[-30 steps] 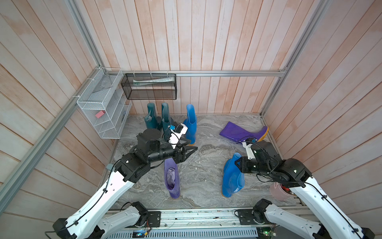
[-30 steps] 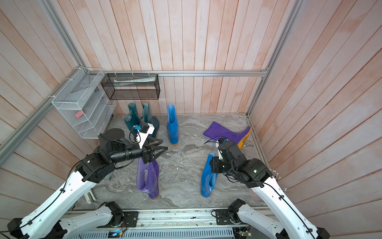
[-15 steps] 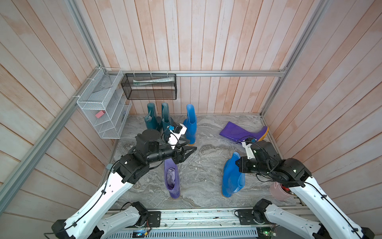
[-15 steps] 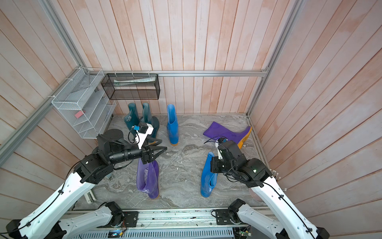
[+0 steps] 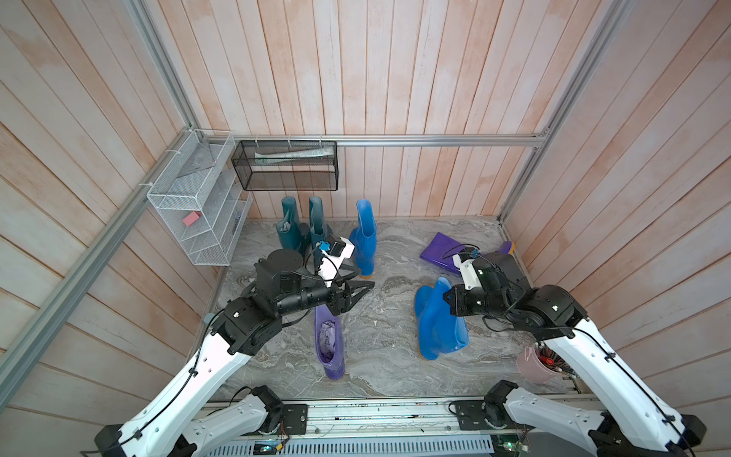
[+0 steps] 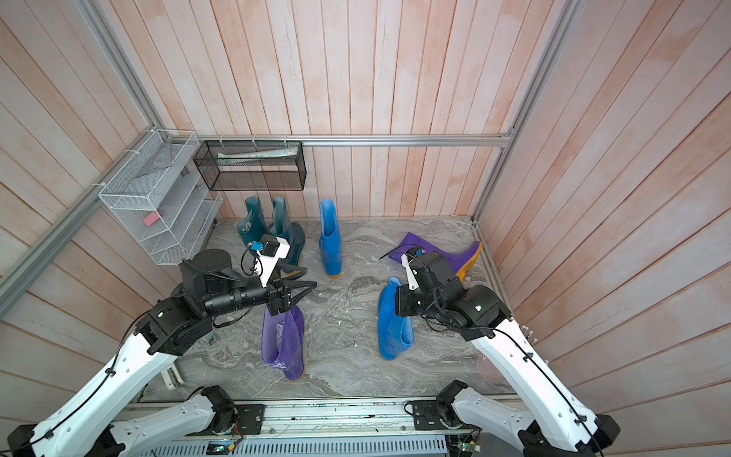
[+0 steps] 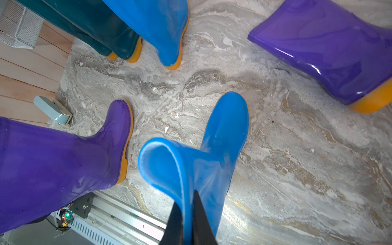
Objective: Match and arrange rain boots in pairs
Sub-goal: Pick up the rain boot at the center of the board, then pair a pair of rain boots at the center of the board.
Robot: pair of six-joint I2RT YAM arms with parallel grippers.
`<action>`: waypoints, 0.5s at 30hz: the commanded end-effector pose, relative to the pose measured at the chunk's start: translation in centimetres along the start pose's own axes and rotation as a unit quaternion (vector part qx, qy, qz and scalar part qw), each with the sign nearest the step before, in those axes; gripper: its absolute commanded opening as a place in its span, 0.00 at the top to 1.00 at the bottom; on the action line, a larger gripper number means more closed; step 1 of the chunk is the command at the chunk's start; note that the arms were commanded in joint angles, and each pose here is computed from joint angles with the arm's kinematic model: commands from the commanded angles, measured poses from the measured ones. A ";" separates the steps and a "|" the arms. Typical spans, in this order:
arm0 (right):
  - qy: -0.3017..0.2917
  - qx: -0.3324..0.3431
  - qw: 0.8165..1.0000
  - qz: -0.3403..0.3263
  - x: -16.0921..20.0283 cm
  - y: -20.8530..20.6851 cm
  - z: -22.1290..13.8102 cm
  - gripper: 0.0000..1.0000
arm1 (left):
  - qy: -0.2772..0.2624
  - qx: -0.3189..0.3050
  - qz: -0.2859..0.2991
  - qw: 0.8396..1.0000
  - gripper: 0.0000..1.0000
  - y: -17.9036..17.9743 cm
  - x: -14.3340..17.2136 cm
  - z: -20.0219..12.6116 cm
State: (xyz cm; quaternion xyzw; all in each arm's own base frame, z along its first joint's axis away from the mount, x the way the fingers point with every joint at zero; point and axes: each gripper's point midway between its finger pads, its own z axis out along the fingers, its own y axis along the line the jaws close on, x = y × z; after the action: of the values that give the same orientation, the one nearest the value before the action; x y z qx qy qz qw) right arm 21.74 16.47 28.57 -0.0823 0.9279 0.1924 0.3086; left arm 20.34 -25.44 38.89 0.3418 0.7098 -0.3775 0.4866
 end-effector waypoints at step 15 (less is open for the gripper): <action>-0.083 -0.069 0.991 -0.083 -14.2 2.0 4.3 1.00 | 0.000 -0.061 -0.026 0.998 0.44 1.1 -0.3 -1.8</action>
State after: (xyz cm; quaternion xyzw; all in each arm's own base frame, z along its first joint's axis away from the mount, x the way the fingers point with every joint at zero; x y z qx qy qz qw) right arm 32.51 19.09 30.43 -0.1301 0.9134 0.2050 0.3268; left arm 20.72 -24.32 37.70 0.3104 0.7434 -0.3517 0.4769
